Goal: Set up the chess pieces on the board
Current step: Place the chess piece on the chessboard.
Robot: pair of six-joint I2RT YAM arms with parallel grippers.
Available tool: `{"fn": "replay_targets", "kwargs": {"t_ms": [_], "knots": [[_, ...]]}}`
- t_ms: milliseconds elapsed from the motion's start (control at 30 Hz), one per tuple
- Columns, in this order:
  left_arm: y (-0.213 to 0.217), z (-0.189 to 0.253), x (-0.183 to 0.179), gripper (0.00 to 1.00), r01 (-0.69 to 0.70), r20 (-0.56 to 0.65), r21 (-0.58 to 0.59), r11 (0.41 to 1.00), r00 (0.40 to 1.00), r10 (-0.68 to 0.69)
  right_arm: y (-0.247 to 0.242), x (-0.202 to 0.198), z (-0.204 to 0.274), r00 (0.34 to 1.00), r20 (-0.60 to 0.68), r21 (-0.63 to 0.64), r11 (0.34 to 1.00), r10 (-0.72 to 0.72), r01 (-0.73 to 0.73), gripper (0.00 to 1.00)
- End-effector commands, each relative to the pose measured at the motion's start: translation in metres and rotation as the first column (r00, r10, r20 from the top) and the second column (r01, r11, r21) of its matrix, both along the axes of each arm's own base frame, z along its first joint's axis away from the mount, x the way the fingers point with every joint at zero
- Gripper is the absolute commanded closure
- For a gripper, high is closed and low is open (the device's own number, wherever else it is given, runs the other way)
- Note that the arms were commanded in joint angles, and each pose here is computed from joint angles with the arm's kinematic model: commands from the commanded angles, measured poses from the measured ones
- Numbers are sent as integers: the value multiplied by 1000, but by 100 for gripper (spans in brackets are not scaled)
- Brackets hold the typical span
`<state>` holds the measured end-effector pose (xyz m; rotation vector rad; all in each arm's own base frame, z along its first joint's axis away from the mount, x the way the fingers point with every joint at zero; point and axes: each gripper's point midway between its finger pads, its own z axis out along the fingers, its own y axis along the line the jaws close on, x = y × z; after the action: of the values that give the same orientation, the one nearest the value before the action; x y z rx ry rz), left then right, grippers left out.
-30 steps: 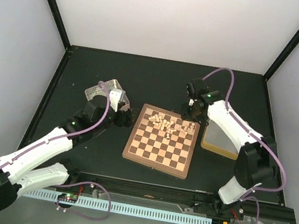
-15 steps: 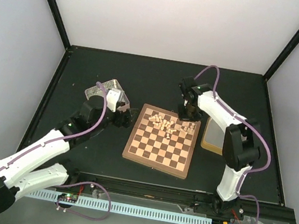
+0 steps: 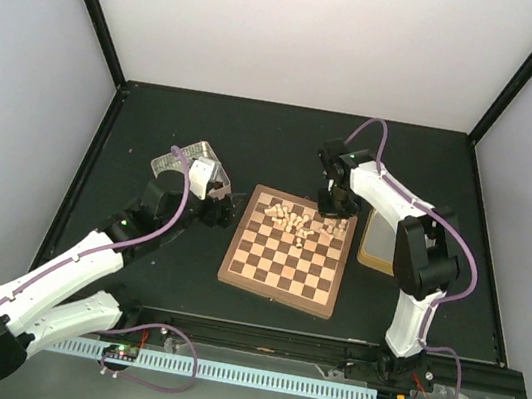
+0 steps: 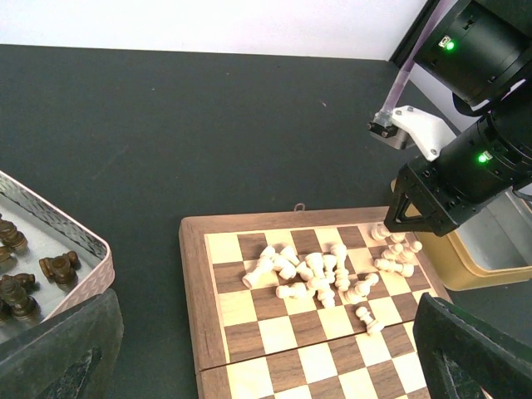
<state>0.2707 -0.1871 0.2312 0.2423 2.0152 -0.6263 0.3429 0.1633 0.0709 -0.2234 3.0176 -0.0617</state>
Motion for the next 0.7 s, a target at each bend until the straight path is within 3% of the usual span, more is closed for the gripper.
{"fn": "replay_targets", "kwargs": {"t_ms": [0,433,667], "knots": [[3,19,3,2,-9,56,-10,1000,998,10,1,2,-2,1000,-7,5,1000,9,-9,95],[2,17,3,2,-9,50,-8,1000,999,10,2,5,-3,1000,0,2,1000,-3,3,81],[1,16,3,2,-6,47,-11,1000,999,7,2,10,5,1000,28,7,1000,-10,10,80]]}}
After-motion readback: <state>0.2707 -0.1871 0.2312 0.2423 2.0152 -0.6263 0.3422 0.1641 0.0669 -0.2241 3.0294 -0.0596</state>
